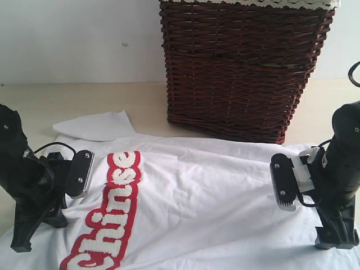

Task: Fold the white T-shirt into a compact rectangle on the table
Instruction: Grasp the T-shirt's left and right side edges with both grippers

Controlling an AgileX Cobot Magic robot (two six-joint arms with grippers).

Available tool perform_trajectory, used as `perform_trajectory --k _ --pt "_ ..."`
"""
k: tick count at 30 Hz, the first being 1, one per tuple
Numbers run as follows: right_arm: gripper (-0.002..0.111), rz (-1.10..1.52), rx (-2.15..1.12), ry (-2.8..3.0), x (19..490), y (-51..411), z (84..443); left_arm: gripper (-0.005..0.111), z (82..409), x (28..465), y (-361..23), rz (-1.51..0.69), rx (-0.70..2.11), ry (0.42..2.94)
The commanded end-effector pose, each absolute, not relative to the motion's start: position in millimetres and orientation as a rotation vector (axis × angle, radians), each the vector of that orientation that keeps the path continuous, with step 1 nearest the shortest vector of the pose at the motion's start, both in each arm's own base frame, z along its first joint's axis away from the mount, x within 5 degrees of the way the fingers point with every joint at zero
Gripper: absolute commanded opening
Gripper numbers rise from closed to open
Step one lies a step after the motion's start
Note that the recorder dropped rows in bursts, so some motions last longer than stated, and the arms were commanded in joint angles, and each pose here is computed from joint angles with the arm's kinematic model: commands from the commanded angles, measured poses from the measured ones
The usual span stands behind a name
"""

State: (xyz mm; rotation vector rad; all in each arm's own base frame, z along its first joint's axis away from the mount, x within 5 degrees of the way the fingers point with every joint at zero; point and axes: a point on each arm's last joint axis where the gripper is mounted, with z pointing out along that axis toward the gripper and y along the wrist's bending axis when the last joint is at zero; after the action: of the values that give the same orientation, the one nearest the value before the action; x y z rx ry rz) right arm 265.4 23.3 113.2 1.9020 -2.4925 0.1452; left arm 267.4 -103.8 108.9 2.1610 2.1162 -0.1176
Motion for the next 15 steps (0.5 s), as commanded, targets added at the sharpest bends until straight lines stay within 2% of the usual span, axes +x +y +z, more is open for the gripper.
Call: perform_trajectory --k 1,3,7,15 --pt "0.084 0.137 1.923 -2.438 269.1 23.1 100.0 0.0 95.8 265.5 -105.0 -0.125 2.158 2.138" --pt "0.06 0.137 1.92 -2.437 270.5 23.1 101.3 0.0 95.8 265.5 -105.0 -0.125 2.158 2.138" --pt "0.0 0.143 1.833 -2.507 272.8 23.2 104.5 0.0 95.8 264.3 -105.2 -0.141 2.159 2.148" --pt "0.0 0.203 1.842 -2.554 268.8 21.9 133.5 0.0 99.9 263.1 -105.0 -0.148 2.162 2.146"
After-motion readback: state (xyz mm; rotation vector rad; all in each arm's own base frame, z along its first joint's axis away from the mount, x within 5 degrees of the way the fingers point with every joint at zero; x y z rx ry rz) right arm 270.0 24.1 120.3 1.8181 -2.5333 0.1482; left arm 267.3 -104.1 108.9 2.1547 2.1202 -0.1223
